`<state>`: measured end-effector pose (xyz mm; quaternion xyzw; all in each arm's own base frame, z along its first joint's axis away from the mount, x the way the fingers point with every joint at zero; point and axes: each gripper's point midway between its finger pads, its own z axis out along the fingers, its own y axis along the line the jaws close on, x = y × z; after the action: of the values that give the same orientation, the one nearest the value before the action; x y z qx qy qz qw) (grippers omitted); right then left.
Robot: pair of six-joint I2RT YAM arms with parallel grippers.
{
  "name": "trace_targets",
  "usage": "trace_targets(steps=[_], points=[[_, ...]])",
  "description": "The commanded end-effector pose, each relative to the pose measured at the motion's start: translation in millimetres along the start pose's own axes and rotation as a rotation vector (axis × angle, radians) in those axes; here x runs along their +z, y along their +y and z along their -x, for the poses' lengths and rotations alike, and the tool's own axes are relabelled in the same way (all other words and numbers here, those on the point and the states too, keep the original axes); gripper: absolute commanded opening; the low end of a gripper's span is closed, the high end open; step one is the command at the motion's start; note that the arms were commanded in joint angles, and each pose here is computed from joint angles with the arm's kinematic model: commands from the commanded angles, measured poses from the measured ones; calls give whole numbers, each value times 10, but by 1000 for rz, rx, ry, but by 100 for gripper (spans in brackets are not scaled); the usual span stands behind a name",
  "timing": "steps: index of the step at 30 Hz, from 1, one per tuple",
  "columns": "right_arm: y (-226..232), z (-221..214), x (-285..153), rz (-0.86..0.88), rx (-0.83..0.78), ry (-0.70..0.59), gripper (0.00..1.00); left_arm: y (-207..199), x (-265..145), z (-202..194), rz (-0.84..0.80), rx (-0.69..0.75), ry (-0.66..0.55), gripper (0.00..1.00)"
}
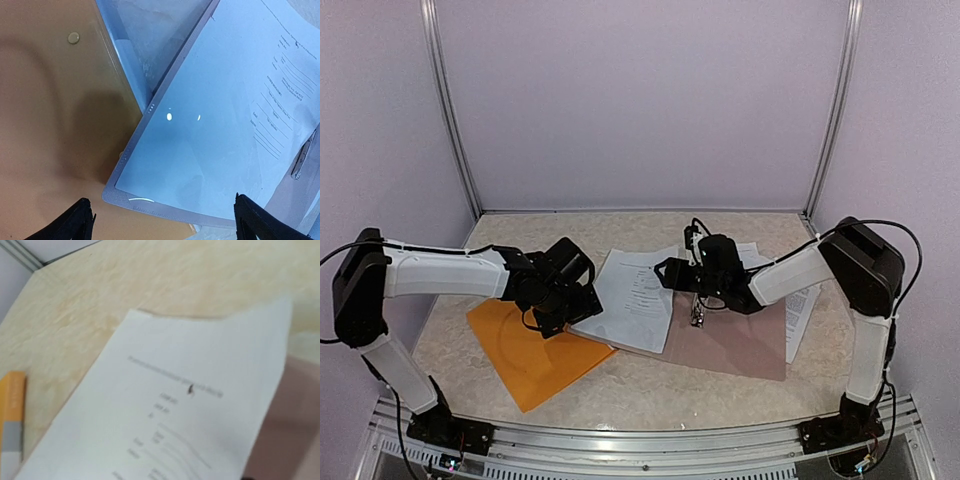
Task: Put the files into the folder
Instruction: Insert the folder to form pockets on the folder, then move the folder with some files to the center of the board.
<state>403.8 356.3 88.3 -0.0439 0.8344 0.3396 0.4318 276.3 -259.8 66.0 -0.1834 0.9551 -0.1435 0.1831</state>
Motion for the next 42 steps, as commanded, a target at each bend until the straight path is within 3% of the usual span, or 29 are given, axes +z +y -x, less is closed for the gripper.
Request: trace_targets(steps=[1, 8, 17, 27, 34, 39, 42], points=[[-110, 119, -133, -117, -105, -22, 68, 100, -122, 116, 42, 33, -51, 94], [-261, 344, -400, -262, -256, -46, 74, 104, -291, 305, 63, 111, -127, 95], [-452, 222, -633, -326, -385, 140, 74, -115, -218, 525, -95, 179, -53, 96], [-584, -90, -784, -302, -336, 244, 69, -188, 211, 649, -150, 245, 134, 88], [-665, -337, -796, -280, -276, 274, 64, -333, 394, 870, -186, 320, 145, 82], [-693, -429, -787, -276, -265, 302, 63, -347, 651, 1028, -218, 295, 200, 71], [-693, -433, -797, -275, -265, 302, 63, -340, 776, 1059, -253, 279, 240, 69]])
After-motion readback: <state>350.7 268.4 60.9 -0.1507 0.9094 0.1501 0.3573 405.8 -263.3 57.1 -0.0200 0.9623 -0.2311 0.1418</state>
